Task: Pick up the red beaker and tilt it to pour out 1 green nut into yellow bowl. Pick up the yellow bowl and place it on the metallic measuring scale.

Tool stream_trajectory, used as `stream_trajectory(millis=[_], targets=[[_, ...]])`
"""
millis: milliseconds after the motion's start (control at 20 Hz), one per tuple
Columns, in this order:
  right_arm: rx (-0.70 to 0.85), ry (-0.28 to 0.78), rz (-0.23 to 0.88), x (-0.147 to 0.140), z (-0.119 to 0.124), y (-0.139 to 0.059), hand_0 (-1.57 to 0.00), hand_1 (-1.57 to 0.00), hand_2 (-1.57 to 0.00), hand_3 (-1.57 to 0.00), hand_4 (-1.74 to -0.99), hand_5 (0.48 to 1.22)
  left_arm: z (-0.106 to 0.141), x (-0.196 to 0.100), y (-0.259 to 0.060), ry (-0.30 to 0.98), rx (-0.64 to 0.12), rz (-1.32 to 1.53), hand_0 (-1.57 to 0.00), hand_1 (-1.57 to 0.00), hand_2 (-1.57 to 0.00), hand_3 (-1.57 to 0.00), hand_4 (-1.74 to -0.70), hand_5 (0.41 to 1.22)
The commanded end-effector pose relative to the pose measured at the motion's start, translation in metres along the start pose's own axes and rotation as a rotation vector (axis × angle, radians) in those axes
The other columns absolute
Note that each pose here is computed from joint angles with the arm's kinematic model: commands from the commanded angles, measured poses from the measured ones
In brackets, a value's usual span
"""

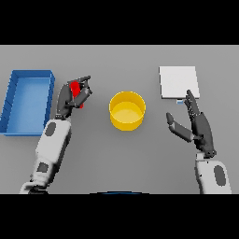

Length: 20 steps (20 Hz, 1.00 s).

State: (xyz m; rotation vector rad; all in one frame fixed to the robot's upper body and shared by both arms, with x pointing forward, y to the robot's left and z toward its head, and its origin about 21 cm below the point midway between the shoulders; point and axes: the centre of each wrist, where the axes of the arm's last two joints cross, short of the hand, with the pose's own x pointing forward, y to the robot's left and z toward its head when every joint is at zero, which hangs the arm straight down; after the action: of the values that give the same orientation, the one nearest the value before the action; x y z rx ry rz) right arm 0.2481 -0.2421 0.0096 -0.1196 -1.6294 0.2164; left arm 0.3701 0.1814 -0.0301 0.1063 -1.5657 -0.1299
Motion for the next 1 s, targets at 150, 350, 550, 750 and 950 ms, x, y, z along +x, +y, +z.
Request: stream_trajectory(millis=[150,350,550,750,950], targets=[[0.002,-0.018,-0.007,-0.002,0.005,0.002,0.0,0.0,0.0,0.0,-1.29,0.648,0.004,0.002,-0.002,-0.029,-0.017,-0.006,-1.41,-1.4,-1.4,-1.26,-1.59,1.148],[-0.001,-0.024,-0.003,0.0,0.004,0.006,0.0,0.0,0.0,0.0,-1.289,0.65,0.003,0.006,-0.005,-0.075,-0.036,-0.04,-1.5,-1.5,-1.5,-1.44,-1.52,1.191],[0.015,-0.026,-0.008,0.0,0.005,0.002,0.0,0.0,0.0,0.0,-1.294,0.659,0.0,0.023,-0.001,-0.104,-0.025,-0.045,-1.54,-1.54,-1.54,-1.52,-1.5,1.209],[0.008,-0.031,0.008,0.001,0.005,0.006,0.0,0.0,0.0,0.0,-1.289,0.664,-0.004,0.053,0.002,-0.163,-0.05,-0.136,-1.56,-1.56,-1.56,-1.55,-1.5,1.216],[0.016,-0.035,0.016,0.001,0.003,0.007,0.0,0.0,0.0,0.0,-1.277,0.667,-0.003,0.074,0.0,-0.169,-0.093,-0.299,-1.57,-1.57,-1.56,-1.56,-1.62,1.17]])
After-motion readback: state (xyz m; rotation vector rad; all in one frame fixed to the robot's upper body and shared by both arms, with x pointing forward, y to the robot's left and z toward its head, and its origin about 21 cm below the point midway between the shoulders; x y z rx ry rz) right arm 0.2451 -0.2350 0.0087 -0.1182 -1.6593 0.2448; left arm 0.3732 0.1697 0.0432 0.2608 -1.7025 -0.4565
